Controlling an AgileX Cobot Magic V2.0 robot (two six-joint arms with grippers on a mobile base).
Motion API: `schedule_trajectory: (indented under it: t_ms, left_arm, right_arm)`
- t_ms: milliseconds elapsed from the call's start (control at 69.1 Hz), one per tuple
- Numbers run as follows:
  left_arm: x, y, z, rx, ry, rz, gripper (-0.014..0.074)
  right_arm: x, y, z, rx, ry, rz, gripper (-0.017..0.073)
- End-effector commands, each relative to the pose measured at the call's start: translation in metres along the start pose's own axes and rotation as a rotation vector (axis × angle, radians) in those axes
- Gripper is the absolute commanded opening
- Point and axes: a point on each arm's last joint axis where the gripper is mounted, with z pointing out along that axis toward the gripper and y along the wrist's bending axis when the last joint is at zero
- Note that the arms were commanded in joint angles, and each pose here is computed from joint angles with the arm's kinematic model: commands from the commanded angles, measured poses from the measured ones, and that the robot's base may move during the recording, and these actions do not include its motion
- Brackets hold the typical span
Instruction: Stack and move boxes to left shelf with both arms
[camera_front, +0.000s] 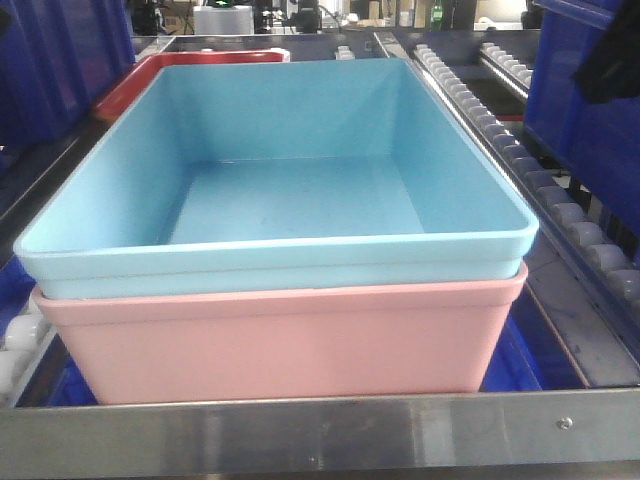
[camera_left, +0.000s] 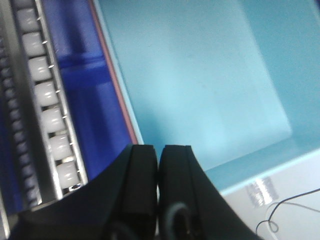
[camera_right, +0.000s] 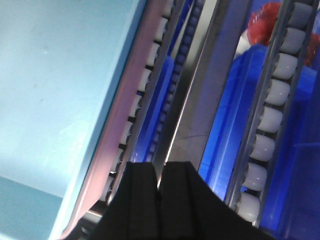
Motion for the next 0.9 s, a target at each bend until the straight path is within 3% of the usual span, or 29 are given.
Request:
schedule_trajectory:
  t_ms: [0,304,405,564,882]
  left_arm:
    - [-0.003,-0.004,-0.019,0.088,-0.156,-0.003,-0.0001]
    - [0.021,0.011,-0.081,0.216,-0.463,-0.013,-0.0001]
    - [0.027,0.016,-0.097,0.221,-0.525,0.030,-0.0001]
    - [0.032,0.019,-0.103,0.183,-0.526,0.132,-0.0001]
    - [0.032,0.019,-0.103,0.183,-0.523,0.131,-0.0001]
  right_arm:
    - [-0.005,-0.001,-0.027,-0.024,-0.191,0.002,0.0056]
    - [0.038,-0.010,-0.103,-0.063,-0.499,0.013,0.0056]
    - [0.053,-0.013,-0.125,-0.075,-0.599,0.017,0.0056]
    - [0.067,-0.016,-0.143,-0.087,-0.700,0.019,0.0056]
    - [0.066,-0.016,-0.144,-0.089,-0.714,0.019,0.0056]
